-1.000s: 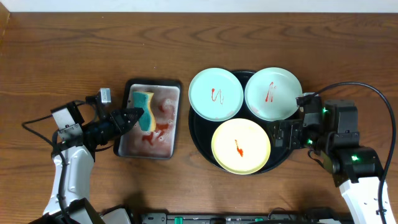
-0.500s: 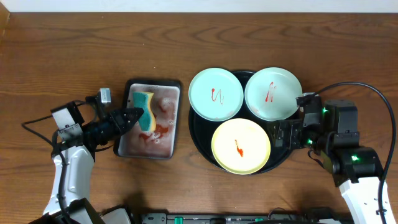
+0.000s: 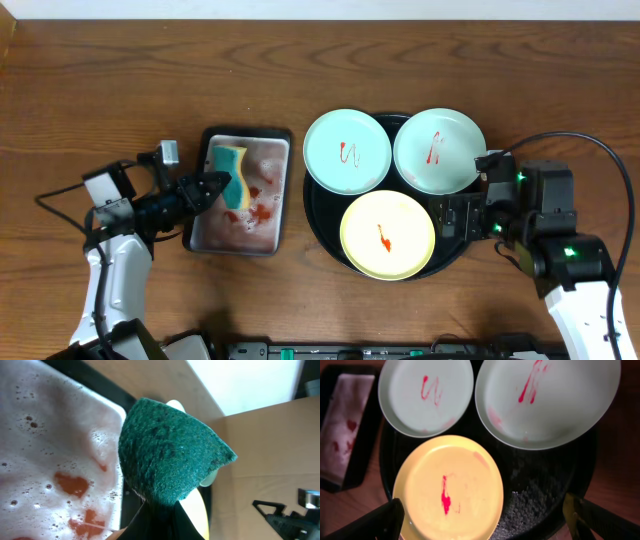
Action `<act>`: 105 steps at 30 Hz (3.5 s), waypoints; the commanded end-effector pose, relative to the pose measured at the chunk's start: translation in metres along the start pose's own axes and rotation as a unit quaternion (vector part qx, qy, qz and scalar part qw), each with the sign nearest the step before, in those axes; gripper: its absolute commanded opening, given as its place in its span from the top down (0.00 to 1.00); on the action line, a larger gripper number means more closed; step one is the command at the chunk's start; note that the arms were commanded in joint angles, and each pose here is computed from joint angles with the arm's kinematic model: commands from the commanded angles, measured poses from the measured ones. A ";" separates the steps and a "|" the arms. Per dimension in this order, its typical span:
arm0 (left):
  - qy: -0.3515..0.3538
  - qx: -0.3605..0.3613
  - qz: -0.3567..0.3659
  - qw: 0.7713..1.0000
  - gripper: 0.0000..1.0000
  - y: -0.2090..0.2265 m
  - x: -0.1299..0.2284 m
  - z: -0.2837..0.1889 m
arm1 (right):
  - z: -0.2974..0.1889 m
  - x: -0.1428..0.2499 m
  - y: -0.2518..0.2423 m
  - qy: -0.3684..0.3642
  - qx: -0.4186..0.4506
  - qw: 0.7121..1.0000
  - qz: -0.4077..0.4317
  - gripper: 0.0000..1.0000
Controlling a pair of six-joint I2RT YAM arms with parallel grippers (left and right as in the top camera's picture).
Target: Clean dirty plates on tray and stack at the side
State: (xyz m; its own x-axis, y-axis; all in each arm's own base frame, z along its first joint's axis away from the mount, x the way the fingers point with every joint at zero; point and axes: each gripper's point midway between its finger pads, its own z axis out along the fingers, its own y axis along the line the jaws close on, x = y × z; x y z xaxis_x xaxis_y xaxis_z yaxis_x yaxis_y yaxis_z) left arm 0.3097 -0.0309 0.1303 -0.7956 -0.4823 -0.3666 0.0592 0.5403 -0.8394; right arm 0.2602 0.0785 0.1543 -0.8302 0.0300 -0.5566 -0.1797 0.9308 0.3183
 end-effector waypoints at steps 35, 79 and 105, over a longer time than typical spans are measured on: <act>0.184 -0.139 0.162 0.959 0.93 -0.098 0.114 0.103 | 0.116 0.093 -0.022 0.266 -0.011 0.962 0.053 0.93; 0.200 -0.161 0.195 0.947 0.92 -0.105 0.213 0.187 | 0.116 0.093 -0.021 0.266 -0.010 0.962 0.056 0.99; 0.185 -0.188 0.197 0.944 0.92 -0.093 0.193 0.179 | 0.116 0.093 -0.022 0.267 -0.010 0.962 0.056 0.99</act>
State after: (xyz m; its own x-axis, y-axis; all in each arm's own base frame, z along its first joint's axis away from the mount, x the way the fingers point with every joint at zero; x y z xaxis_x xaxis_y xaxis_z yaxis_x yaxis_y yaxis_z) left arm 0.2727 -0.2827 0.0570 -0.9236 -0.0131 -0.3831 0.1599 0.8951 -0.4162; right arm 0.2497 0.1033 0.0073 -0.9970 -0.0593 -0.0489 -0.0735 0.9217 0.3809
